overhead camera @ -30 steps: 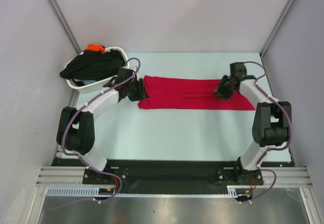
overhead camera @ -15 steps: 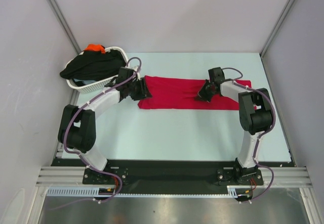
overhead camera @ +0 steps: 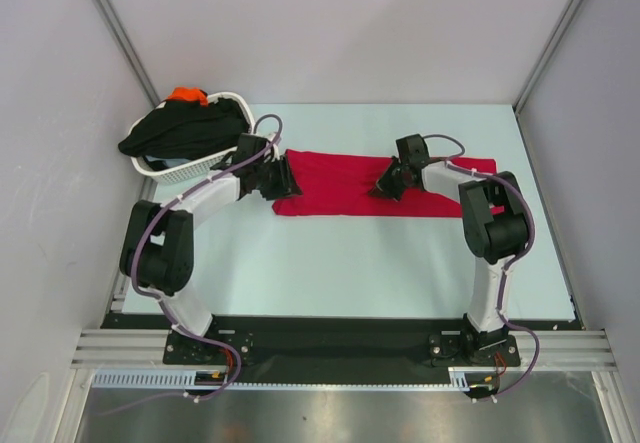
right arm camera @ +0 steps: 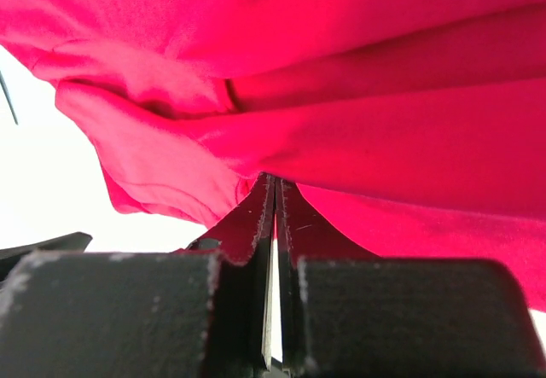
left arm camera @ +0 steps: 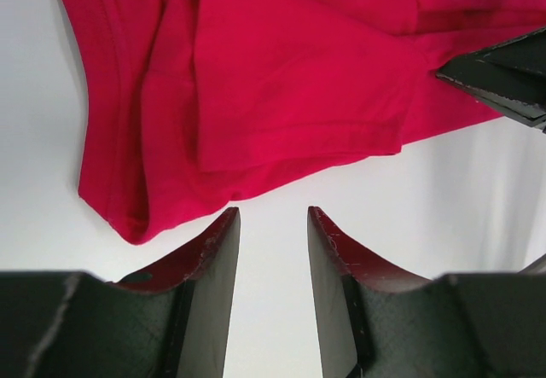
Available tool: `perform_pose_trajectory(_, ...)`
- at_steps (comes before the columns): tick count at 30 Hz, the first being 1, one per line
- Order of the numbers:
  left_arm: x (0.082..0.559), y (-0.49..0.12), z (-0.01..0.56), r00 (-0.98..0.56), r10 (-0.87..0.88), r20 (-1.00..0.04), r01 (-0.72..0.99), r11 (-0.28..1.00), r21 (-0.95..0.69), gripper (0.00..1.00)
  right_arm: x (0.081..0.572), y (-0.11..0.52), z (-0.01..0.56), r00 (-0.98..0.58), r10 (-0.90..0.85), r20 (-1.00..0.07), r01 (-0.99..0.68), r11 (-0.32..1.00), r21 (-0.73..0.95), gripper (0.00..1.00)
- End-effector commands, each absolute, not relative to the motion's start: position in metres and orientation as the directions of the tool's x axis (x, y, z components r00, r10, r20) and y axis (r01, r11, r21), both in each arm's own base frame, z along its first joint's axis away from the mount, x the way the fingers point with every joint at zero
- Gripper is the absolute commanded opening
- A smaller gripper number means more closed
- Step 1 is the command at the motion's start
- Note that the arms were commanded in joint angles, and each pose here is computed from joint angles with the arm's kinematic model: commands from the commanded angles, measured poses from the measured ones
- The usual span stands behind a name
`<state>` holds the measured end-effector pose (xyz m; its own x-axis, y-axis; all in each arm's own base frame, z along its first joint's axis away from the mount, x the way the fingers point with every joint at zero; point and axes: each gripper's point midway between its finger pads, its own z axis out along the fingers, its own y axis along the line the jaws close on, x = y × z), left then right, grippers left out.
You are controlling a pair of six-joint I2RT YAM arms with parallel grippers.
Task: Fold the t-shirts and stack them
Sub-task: Fold the tshirt
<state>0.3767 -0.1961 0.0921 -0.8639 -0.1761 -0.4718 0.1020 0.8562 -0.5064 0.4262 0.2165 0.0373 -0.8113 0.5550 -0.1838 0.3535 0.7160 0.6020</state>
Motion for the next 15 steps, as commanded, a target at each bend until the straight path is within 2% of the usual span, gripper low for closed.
perform_pose_trajectory(1,0.388,-0.204,0.098,-0.858,-0.173,-0.484,0.122,0.846,-0.519,0.43,0.443,0.224,0.043,-0.79,0.584,-0.187,0.354,0.684,0.638,0.0)
perform_pose_trajectory(15,0.382,-0.196,0.081,-0.871,-0.199,-0.449,0.069,0.855,-0.513,0.4,0.473,0.212,0.046,-0.75,0.625,-0.216,0.349,0.652,0.673,0.0)
